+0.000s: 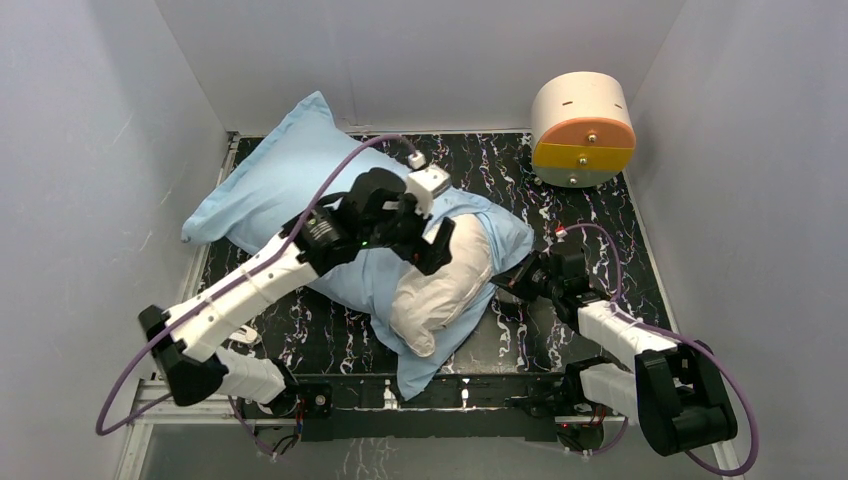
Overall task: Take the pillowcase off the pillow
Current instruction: Remove the pillow from the pillowcase.
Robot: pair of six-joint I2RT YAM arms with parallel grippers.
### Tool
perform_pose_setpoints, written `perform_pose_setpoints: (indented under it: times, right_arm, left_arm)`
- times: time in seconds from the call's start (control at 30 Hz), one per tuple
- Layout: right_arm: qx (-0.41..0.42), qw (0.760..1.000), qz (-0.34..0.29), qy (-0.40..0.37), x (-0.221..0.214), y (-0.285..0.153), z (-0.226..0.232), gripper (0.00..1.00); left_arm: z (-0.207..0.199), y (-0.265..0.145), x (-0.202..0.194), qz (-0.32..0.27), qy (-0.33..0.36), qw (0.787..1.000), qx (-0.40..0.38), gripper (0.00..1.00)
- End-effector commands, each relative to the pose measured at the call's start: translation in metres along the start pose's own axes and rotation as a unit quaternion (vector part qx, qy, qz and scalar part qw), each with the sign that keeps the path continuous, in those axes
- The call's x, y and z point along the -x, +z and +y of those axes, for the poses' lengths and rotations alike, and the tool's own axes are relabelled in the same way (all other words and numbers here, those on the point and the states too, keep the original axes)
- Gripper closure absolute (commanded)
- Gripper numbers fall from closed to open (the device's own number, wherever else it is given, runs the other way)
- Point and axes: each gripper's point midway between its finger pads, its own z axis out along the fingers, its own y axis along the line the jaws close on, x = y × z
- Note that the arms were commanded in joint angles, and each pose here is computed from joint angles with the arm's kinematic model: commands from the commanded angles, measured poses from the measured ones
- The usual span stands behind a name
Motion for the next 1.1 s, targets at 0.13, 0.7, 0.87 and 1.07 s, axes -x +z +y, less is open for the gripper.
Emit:
perform_pose_setpoints:
  times: [0.13, 0.7, 0.87, 1.07]
  right_arm:
    - [-0.001, 1.0, 0.0, 0.016, -0.008, -0.004, -0.009, 1.0]
    - [-0.058, 0.996, -0.068, 0.001, 0.022, -0.018, -0.012, 1.0]
    - [-0.15, 0.978, -0.142, 0.017, 0.057, -0.032, -0.03, 1.0]
    - [-0.216, 0.956, -0.194, 0.052, 0.116, -0.021, -0.035, 1.0]
  left_arm:
    - [-0.077, 0.056, 0.011, 0.027, 0.197, 0.975, -0.102, 0.05]
    - [0.066, 0.128, -0.107, 0.209, 0.314, 0.886, 0.269, 1.0]
    - [0.035, 0.099, -0.093, 0.159, 0.29, 0.927, 0.175, 1.0]
    - [0.03, 0.031, -0.104, 0.12, 0.229, 0.956, 0.14, 1.0]
